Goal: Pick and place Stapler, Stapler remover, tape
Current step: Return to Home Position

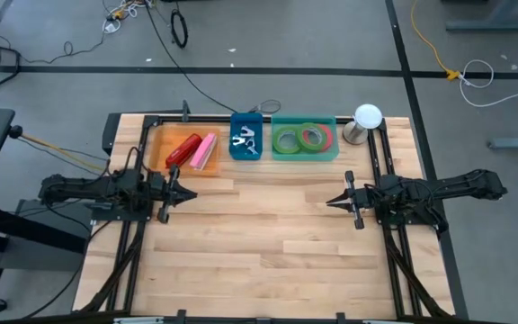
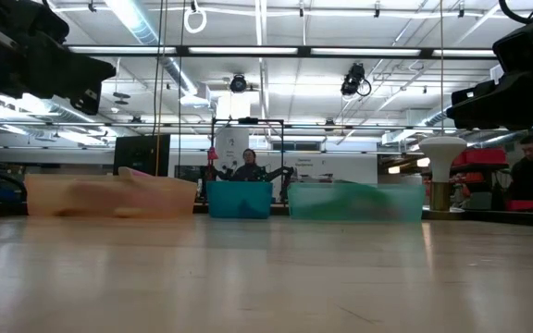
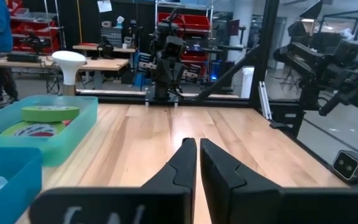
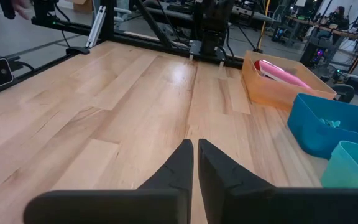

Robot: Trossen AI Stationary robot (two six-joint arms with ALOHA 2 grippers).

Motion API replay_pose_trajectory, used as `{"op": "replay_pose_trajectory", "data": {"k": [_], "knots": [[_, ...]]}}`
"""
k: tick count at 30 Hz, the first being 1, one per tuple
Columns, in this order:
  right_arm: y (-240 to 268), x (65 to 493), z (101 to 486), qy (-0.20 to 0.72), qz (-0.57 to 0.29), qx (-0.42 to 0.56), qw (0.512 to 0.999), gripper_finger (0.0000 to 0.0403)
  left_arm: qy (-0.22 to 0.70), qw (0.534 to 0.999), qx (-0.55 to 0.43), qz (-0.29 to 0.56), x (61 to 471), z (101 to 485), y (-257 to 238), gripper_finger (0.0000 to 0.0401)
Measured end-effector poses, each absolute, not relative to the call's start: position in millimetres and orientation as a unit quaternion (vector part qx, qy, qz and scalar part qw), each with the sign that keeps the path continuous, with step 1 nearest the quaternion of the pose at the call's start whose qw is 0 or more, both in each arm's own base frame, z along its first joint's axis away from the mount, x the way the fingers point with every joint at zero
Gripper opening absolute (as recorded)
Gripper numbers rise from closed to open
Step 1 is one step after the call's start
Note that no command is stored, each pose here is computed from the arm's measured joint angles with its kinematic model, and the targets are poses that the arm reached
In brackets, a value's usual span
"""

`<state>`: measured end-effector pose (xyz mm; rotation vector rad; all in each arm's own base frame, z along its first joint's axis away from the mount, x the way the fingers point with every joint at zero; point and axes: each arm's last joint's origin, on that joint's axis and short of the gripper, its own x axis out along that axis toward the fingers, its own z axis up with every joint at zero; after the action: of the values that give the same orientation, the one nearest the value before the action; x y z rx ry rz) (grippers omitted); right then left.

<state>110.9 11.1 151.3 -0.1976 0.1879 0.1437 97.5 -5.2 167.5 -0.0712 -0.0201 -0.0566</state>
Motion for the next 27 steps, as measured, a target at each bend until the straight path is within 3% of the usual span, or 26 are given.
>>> {"op": "replay_pose_trajectory", "data": {"k": [27], "knots": [[11.1,110.9,151.3,0.094,0.072,-0.098,0.988,0.0025,-0.026,0.999,-0.034,-0.029,97.4,170.3,-5.2,0.0030]]}}
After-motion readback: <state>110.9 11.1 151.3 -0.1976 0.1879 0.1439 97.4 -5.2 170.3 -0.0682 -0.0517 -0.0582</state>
